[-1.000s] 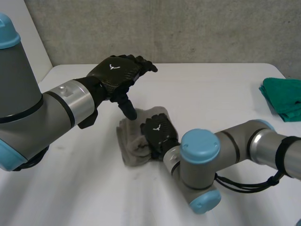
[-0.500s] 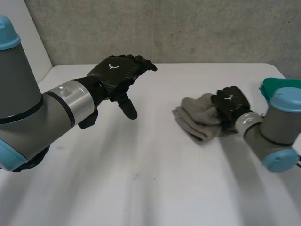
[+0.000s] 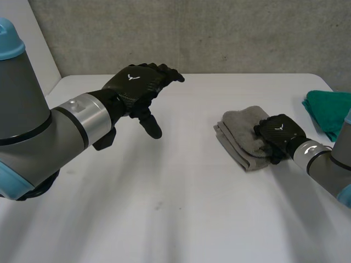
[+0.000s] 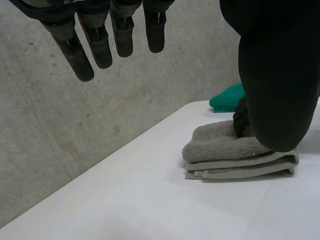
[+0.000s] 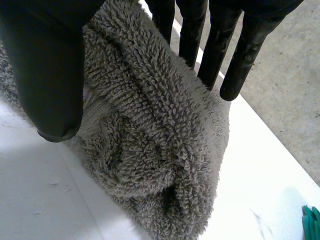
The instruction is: Fold the laundry.
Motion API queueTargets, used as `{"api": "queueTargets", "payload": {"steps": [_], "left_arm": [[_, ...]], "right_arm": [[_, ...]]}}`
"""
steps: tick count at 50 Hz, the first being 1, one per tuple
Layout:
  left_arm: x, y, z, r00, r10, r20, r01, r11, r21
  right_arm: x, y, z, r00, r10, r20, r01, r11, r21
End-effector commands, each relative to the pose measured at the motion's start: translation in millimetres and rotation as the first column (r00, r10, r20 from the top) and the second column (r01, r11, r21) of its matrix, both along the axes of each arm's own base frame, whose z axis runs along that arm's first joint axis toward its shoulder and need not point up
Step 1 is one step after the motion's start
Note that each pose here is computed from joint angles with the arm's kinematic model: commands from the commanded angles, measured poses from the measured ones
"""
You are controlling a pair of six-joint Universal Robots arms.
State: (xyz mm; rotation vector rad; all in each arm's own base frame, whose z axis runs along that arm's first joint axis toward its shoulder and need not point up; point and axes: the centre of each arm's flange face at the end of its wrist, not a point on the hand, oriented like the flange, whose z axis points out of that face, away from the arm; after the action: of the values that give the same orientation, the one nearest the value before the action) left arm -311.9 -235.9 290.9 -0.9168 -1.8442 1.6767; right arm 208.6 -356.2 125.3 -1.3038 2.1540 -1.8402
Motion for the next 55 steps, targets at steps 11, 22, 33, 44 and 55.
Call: {"api": "queueTargets", "payload": {"steps": [11, 22, 33, 44, 55], "left_arm": [[1, 0, -4, 1.0, 0.001, 0.006, -0.001, 1.0, 0.01], [0, 1, -4, 1.0, -0.002, 0.007, 0.002, 1.0, 0.011], [1, 0, -4, 1.0, 0.001, 0.006, -0.001, 1.0, 0.012], [2, -1, -5, 1.0, 0.005, 0.008, -0.006, 1.0, 0.015], [3, 0, -9, 1.0, 0.007, 0.014, -0.007, 1.0, 0.027]], "right_arm": [[-2, 2, -4, 1.0, 0.0, -0.01, 0.0, 1.0, 0.008], [0, -6, -10, 1.0, -0.001, -0.001, 0.001, 0.999, -0.038], [3, -18, -14, 1.0, -0.003, 0.005, 0.003, 0.997, -0.078], [5, -33, -14, 1.0, -0.011, 0.008, 0.011, 0.994, -0.107], [1, -34, -16, 1.0, -0.007, 0.006, 0.008, 0.996, -0.092]]}}
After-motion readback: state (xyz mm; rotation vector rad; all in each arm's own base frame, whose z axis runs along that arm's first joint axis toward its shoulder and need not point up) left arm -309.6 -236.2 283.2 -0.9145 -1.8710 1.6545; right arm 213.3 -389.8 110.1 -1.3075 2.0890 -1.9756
